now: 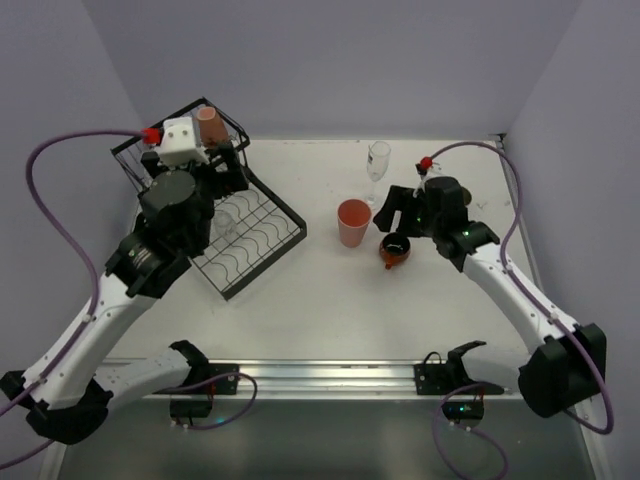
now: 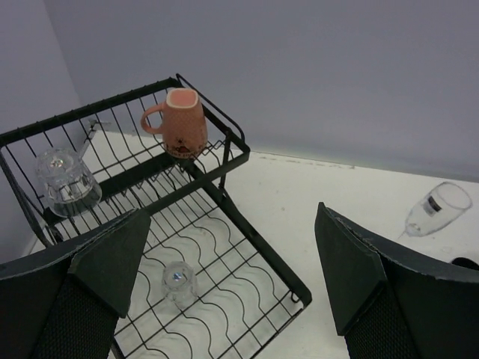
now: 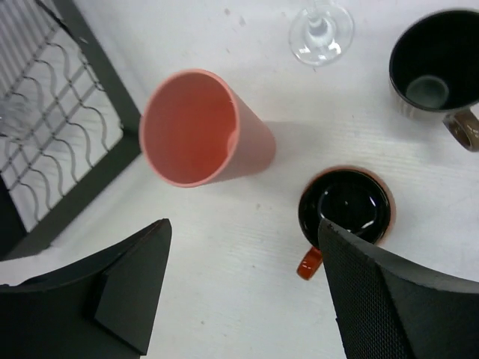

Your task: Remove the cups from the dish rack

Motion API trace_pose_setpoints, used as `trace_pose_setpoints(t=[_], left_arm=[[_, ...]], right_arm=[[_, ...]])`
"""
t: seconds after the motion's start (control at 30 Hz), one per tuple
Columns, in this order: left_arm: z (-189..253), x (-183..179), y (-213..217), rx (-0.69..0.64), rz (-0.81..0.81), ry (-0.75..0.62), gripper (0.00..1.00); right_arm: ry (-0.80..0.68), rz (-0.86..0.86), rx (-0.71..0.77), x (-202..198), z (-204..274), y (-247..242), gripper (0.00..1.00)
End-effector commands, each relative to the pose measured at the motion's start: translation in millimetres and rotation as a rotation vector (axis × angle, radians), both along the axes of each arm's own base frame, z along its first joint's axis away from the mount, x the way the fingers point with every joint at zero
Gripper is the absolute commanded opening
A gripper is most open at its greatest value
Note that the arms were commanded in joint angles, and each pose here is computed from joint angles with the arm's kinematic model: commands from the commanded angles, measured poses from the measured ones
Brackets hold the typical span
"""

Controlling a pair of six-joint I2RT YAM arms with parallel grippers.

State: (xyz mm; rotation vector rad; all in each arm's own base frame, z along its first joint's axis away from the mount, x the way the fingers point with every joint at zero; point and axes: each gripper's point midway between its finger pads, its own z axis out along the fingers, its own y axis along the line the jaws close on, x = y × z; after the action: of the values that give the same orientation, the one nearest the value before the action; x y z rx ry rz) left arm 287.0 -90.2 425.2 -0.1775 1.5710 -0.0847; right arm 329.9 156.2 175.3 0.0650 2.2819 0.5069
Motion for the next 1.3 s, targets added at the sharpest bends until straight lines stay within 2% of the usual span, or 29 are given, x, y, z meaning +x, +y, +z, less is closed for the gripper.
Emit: trace_pose_setpoints(t=[0.0, 0.03, 0.07, 0.1, 0.27, 0.33, 0.37, 0.43, 0.47, 0.7, 0.97, 1.27], left_arm=[[12.4, 32.3, 9.5, 0.006, 0.071, -0.007, 0.99], [10.1, 43.7, 10.4, -0.022, 0.059, 0.008, 0.97], [-7.0, 68.7, 30.8, -0.012, 0.11, 0.065, 0.95], [-6.9, 81.3, 29.4, -0.024, 0.069, 0.074, 0.94], [-27.8, 144.2, 49.8, 0.01, 0.149, 0.161, 0.95], [-33.7, 160.3, 56.1, 0.006, 0.161, 0.176, 0.95], [-52.7, 176.1, 62.8, 0.014, 0.177, 0.226, 0.95], [-49.7, 190.9, 68.7, 0.01, 0.193, 0.23, 0.95], [-68.3, 203.7, 74.5, 0.014, 0.209, 0.276, 0.95], [-69.8, 237.6, 82.1, -0.037, 0.239, 0.25, 0.95], [-84.3, 268.1, 73.5, 0.036, 0.182, 0.271, 0.95], [-100.9, 277.4, 75.8, 0.098, 0.166, 0.322, 0.9]], right_arm=[[-0.088, 0.028, 0.102, -15.0, 21.5, 7.3, 0.82], [-0.137, 0.04, 0.153, -20.6, 36.6, 10.2, 0.82], [-0.127, 0.045, 0.168, -28.0, 27.2, 10.7, 0.82], [-0.133, 0.043, 0.196, -32.0, 28.3, 11.7, 0.82], [-0.208, 0.117, 0.335, -59.0, 34.1, 23.6, 0.81], [-0.219, 0.137, 0.363, -65.7, 32.8, 27.1, 0.81], [-0.226, 0.143, 0.367, -67.4, 32.9, 27.5, 0.81], [-0.243, 0.154, 0.364, -69.8, 34.2, 27.5, 0.8], [-0.244, 0.16, 0.362, -69.8, 35.1, 28.1, 0.8], [-0.251, 0.21, 0.39, -76.0, 39.5, 37.5, 0.79], [-0.25, 0.22, 0.381, -76.4, 38.8, 39.8, 0.79], [-0.244, 0.206, 0.367, -73.2, 34.3, 38.9, 0.78]])
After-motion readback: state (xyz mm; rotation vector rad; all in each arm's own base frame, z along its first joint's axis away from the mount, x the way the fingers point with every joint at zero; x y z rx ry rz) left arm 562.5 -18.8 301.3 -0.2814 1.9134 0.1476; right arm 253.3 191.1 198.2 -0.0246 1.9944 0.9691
